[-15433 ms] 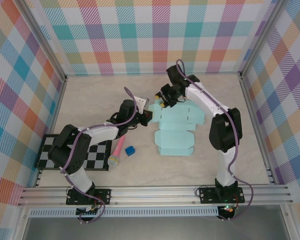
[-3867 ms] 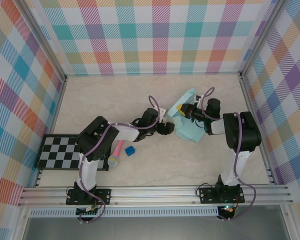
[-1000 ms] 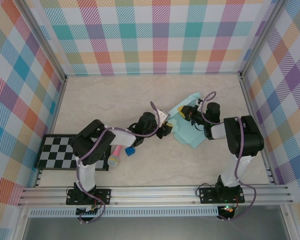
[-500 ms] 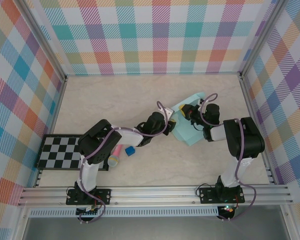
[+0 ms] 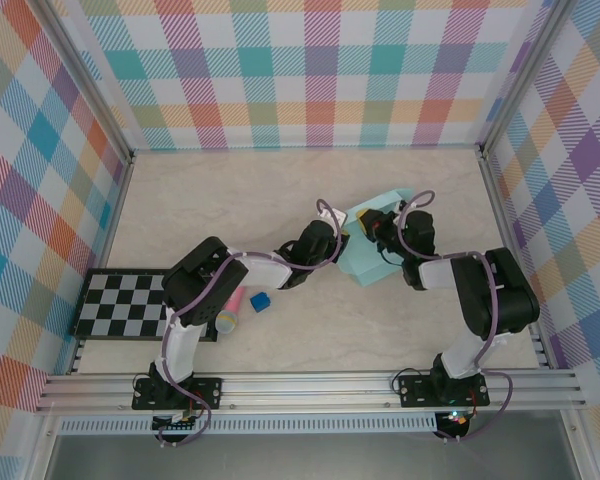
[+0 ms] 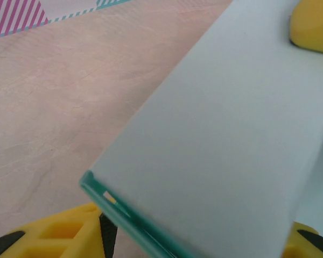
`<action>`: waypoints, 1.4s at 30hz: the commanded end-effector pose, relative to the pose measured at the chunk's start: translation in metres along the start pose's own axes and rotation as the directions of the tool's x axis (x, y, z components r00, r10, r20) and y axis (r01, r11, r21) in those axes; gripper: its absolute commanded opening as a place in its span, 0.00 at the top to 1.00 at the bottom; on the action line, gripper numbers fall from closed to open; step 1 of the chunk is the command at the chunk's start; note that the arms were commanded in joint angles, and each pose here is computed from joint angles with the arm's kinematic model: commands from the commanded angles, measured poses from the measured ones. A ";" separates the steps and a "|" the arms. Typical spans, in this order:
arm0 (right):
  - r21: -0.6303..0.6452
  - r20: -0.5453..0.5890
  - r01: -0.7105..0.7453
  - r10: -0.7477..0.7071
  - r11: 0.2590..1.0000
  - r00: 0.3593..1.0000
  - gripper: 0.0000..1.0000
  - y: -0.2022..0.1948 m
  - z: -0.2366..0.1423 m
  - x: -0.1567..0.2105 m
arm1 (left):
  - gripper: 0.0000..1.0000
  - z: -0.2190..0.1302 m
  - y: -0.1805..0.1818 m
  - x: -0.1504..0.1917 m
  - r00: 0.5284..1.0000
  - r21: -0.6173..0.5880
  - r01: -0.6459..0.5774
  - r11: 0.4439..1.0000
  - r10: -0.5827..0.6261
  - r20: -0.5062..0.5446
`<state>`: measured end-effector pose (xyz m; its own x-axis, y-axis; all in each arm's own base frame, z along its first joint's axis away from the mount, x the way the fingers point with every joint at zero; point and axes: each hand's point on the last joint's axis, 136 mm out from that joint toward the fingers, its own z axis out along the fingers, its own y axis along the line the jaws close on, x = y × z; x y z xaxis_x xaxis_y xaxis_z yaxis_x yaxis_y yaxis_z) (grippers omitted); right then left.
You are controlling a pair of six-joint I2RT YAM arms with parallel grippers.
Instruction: Fold the paper box
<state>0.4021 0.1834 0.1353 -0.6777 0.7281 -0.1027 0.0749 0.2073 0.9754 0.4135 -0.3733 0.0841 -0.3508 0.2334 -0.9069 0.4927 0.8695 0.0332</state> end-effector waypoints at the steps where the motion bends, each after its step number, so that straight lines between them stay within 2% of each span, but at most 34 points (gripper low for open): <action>1: 0.059 -0.042 -0.041 0.044 0.997 0.998 1.00 -0.019 -0.002 0.019 | 0.56 0.007 0.008 -0.022 0.998 -0.055 -0.004 0.999 0.008 0.059; 10: 0.129 -0.026 -0.031 0.035 0.991 0.999 1.00 -0.046 -0.004 0.023 | 0.67 0.014 0.011 -0.016 1.000 -0.065 0.008 0.998 -0.007 0.028; 13: 0.135 -0.027 -0.047 0.051 0.990 0.998 0.97 -0.052 -0.003 0.023 | 0.73 0.018 0.012 -0.012 1.000 -0.044 0.015 0.999 -0.016 -0.011; 18: 0.131 -0.030 -0.060 0.064 0.990 0.997 0.92 -0.050 -0.001 0.024 | 0.76 0.023 0.014 -0.012 1.000 -0.050 0.007 0.999 -0.009 -0.026; 23: 0.124 -0.037 -0.064 0.069 0.990 0.997 0.75 -0.040 -0.006 0.026 | 0.83 0.027 0.021 -0.010 0.998 -0.075 -0.012 0.997 0.008 -0.060; 27: 0.137 -0.057 -0.023 0.031 0.990 0.998 0.66 -0.028 -0.016 0.030 | 0.85 0.025 0.032 -0.007 0.997 -0.069 -0.001 0.998 -0.005 -0.083; 30: 0.130 -0.073 0.016 -0.006 0.991 0.997 0.63 -0.012 -0.029 0.034 | 0.85 0.021 0.037 -0.009 0.996 -0.039 -0.009 0.999 0.005 -0.087; 34: 0.268 -0.102 0.078 -0.052 0.960 0.993 0.59 0.003 -0.056 0.032 | 0.85 0.013 0.040 -0.012 0.996 0.044 -0.038 0.998 0.041 -0.074; 35: 0.305 -0.124 0.115 -0.080 0.945 0.989 0.58 0.010 -0.063 0.028 | 0.85 0.012 0.039 -0.012 0.996 0.079 -0.048 0.996 0.054 -0.069; 38: 0.387 -0.200 0.194 -0.123 0.901 0.972 0.48 0.028 -0.079 0.013 | 0.85 0.008 0.029 -0.010 0.996 0.213 -0.058 0.975 0.069 -0.047; 42: 0.453 -0.277 0.284 -0.170 0.845 0.946 0.43 0.039 -0.094 -0.012 | 0.85 0.005 0.022 -0.007 0.995 0.321 -0.071 0.944 0.091 -0.049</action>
<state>0.3796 0.1357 0.2291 -0.7416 0.6089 -0.2814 0.1290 0.5412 0.8309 0.4449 -0.3470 0.0750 -0.3953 0.3161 -0.8625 0.6396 0.7686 -0.0114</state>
